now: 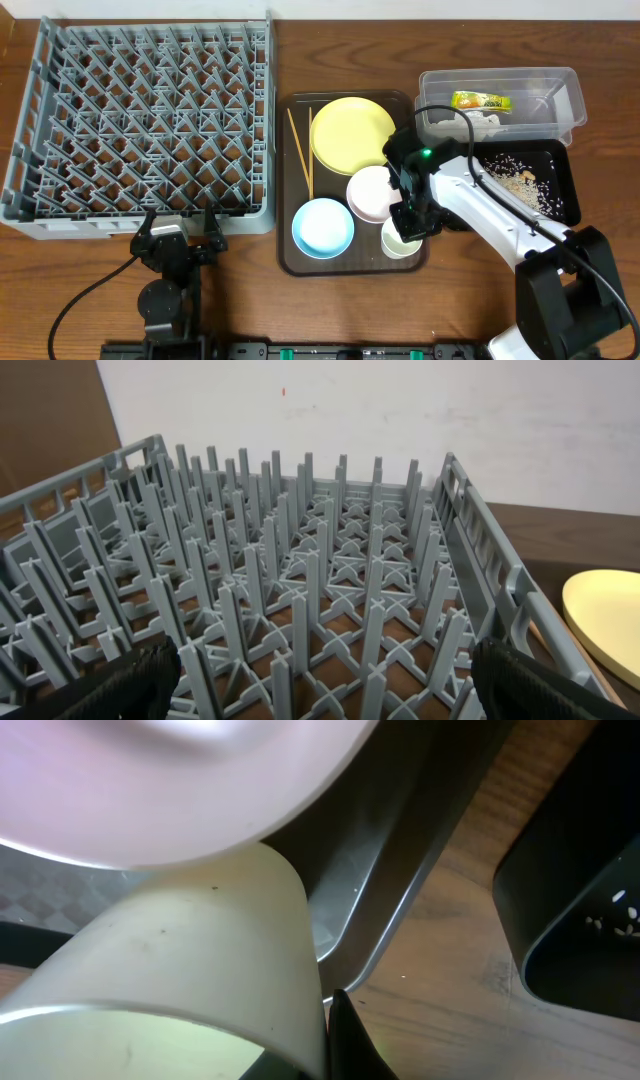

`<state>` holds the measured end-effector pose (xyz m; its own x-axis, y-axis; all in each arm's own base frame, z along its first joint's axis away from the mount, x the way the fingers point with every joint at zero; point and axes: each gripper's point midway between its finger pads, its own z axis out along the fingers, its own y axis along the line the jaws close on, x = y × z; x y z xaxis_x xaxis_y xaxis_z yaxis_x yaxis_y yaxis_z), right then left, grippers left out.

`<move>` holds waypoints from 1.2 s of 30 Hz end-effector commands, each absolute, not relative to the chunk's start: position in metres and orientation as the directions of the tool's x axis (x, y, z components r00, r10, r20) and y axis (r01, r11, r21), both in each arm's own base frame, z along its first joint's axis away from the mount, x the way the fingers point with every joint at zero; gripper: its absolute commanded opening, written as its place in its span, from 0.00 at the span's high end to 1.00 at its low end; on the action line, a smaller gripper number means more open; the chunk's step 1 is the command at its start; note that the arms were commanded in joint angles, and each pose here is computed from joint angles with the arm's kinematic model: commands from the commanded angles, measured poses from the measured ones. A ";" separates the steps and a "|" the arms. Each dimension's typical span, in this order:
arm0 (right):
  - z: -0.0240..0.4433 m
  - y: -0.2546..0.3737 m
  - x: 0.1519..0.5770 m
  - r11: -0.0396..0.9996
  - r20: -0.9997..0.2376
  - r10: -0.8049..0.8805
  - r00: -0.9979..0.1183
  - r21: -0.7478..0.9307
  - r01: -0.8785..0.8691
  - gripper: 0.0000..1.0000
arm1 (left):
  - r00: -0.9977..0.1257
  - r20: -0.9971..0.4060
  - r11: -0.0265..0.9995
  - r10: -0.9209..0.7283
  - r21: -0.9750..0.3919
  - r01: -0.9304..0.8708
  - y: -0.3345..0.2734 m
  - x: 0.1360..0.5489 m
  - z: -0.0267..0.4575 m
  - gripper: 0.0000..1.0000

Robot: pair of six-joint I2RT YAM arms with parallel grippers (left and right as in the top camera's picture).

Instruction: Sort waste into correct bins and load items into the dishwasher

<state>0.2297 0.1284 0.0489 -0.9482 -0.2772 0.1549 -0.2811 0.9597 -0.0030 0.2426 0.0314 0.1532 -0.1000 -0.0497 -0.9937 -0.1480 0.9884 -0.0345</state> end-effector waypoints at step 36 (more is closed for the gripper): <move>0.248 0.160 0.348 0.753 -0.533 0.036 -0.845 0.570 -0.328 0.99 | -0.646 -0.634 0.595 -0.425 -0.734 0.328 -0.098 0.327 0.263 0.02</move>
